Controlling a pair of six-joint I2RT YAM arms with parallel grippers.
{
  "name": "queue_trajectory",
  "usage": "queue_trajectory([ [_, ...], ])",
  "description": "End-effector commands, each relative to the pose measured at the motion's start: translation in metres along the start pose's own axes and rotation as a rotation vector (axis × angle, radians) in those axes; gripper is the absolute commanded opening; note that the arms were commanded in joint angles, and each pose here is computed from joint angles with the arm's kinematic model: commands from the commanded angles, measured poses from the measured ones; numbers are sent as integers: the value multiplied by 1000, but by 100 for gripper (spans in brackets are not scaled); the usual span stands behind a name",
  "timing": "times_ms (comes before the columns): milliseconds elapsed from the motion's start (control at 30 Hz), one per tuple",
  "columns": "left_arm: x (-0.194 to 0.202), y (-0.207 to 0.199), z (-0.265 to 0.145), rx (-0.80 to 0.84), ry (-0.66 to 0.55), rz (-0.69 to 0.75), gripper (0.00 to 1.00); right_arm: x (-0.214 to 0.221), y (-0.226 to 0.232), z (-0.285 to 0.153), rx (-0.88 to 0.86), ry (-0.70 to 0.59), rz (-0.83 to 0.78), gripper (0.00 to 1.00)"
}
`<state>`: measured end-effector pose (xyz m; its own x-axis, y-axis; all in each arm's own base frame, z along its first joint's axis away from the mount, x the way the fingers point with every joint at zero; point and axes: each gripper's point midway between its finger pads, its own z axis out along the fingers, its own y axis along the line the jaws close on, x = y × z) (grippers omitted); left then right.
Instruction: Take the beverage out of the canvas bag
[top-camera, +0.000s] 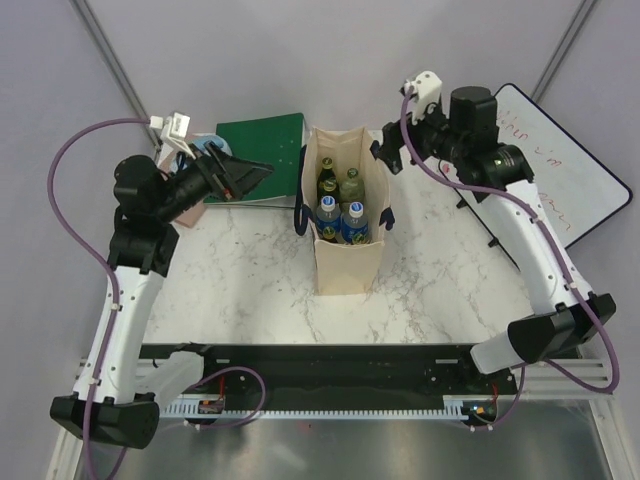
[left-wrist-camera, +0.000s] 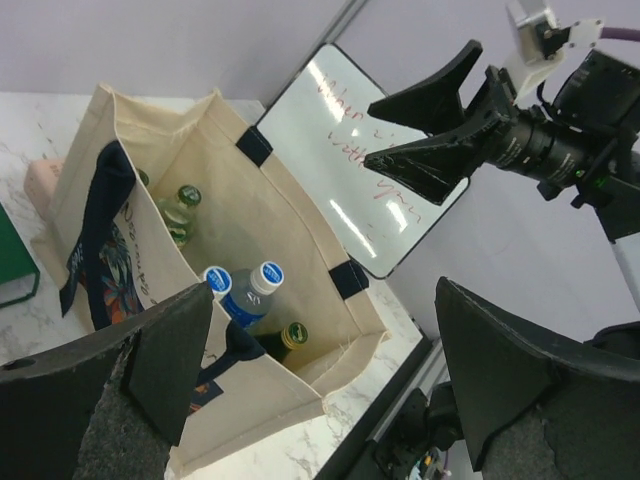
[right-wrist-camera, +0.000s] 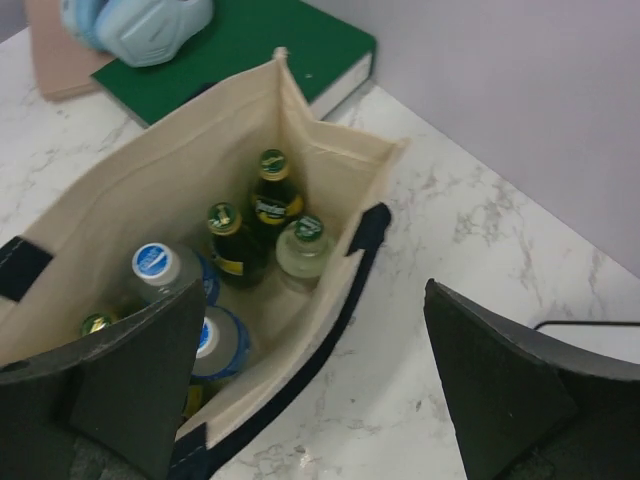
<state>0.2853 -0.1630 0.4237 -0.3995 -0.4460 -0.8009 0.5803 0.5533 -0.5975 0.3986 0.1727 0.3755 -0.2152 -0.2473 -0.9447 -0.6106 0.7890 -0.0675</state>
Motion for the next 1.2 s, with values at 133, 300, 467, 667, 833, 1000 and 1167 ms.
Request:
queue_trajectory([
  [133,37,12,12,-70,75,-62,100,-3,93,17,-271,31,-135,98],
  [300,60,21,22,-116,135,-72,100,3,114,54,-347,105,63,98],
  [467,70,30,21,-157,152,-66,100,14,119,97,-307,167,138,93],
  [667,79,38,14,-188,157,-70,100,38,110,138,-162,233,197,72],
  [833,85,45,13,-210,165,-72,100,49,90,165,-38,243,179,66],
  [1000,87,48,15,-216,175,-65,100,58,79,182,20,252,141,64],
  [1167,88,51,16,-220,183,-60,100,71,72,194,53,272,118,64],
])
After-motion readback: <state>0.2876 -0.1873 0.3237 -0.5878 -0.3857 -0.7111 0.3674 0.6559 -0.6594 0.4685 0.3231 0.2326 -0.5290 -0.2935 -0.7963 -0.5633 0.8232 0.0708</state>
